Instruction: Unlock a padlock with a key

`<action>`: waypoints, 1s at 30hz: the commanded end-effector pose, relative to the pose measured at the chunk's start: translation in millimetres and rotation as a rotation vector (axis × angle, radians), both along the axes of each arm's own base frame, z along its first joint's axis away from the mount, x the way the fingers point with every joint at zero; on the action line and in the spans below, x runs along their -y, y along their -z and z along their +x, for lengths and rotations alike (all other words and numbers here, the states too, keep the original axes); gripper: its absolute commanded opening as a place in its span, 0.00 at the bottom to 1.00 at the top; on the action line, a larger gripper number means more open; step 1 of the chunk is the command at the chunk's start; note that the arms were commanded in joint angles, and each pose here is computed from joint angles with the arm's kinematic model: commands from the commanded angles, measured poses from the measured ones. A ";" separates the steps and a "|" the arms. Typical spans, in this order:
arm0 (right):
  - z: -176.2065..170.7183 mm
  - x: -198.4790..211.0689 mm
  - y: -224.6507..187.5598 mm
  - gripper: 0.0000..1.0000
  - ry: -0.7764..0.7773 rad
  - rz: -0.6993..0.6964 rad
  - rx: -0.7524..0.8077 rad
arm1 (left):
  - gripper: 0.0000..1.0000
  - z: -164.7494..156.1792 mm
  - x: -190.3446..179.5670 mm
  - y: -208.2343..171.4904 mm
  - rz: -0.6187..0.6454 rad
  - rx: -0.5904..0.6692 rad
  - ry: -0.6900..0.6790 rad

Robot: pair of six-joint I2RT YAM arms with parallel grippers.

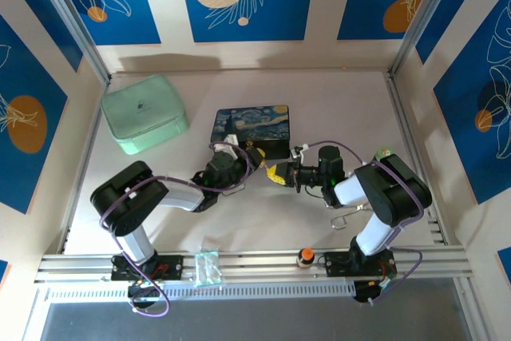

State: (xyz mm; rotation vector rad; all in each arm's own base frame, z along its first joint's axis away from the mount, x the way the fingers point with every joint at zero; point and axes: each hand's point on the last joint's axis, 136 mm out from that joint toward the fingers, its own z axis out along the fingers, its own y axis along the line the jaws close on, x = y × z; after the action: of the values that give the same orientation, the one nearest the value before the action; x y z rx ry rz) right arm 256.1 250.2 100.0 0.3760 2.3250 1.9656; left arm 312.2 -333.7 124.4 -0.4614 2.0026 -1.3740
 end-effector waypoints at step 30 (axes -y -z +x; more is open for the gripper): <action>18.7 -21.2 -8.7 0.00 0.204 0.026 0.039 | 0.00 -63.3 41.0 -14.9 -0.052 0.031 0.180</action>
State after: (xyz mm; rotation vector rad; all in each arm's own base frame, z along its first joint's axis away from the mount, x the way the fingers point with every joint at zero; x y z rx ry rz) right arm 246.1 265.0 82.7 0.5265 2.3155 1.9420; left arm 290.4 -326.7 100.4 -0.4711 2.0642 -1.2345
